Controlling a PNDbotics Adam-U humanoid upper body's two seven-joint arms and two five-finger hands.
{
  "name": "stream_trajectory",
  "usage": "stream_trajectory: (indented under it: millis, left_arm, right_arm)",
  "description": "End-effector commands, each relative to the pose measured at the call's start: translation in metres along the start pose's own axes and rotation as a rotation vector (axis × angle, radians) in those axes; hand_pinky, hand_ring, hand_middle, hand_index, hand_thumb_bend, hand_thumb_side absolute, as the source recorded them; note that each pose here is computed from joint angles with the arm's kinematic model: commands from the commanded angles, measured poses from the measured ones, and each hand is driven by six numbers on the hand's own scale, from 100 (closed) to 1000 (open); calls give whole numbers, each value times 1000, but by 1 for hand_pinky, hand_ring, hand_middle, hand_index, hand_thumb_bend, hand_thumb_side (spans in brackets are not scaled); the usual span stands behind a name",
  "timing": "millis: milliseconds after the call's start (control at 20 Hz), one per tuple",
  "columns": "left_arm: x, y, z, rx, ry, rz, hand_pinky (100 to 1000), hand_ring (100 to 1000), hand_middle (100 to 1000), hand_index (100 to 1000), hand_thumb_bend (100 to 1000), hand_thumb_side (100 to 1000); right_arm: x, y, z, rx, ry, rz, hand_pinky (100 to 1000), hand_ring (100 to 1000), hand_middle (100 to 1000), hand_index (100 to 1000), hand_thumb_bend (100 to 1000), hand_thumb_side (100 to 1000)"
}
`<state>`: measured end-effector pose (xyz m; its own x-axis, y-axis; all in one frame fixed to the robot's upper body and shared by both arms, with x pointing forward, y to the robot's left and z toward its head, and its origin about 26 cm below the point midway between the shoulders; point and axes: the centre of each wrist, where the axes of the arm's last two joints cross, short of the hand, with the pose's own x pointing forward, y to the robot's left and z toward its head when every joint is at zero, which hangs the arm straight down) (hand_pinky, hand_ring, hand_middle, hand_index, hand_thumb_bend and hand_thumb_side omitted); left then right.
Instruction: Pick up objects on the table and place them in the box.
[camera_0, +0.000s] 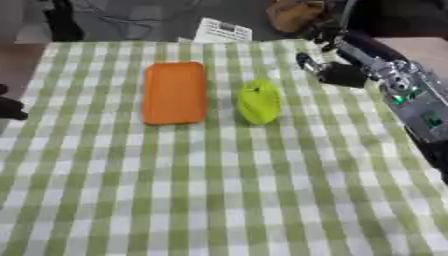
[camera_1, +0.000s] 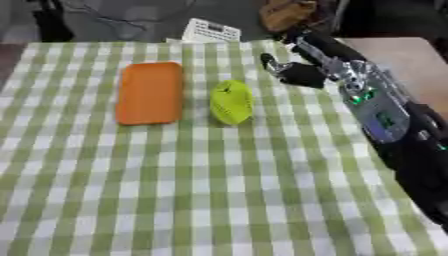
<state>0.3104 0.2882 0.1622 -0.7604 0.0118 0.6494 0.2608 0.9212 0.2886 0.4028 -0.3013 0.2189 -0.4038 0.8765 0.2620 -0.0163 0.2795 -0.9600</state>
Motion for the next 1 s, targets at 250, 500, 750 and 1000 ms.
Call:
stream_trajectory:
  millis: [250,500,750,1000]
  left_arm:
    - [6,4,-7,-34,-23,-16,650,675,710,774,154,960]
    - [6,3,-8,-39,-26,-15,651,675,710,773,153,961]
    - [6,3,-9,-43,-31,-15,650,675,710,772,152,961]
    - [6,3,-10,-48,-35,-16,650,675,710,771,151,963]
  right_arm:
    - [7,-18,-5,31,-46,53,860,924,898,961,411,763]
    - [14,-22,-8,49,-79,63,858,922,900,963,406,769]
    - [18,-17,-12,86,-96,62,853,919,900,963,396,768]
    - [21,-14,-17,99,-114,59,849,916,897,962,385,768]
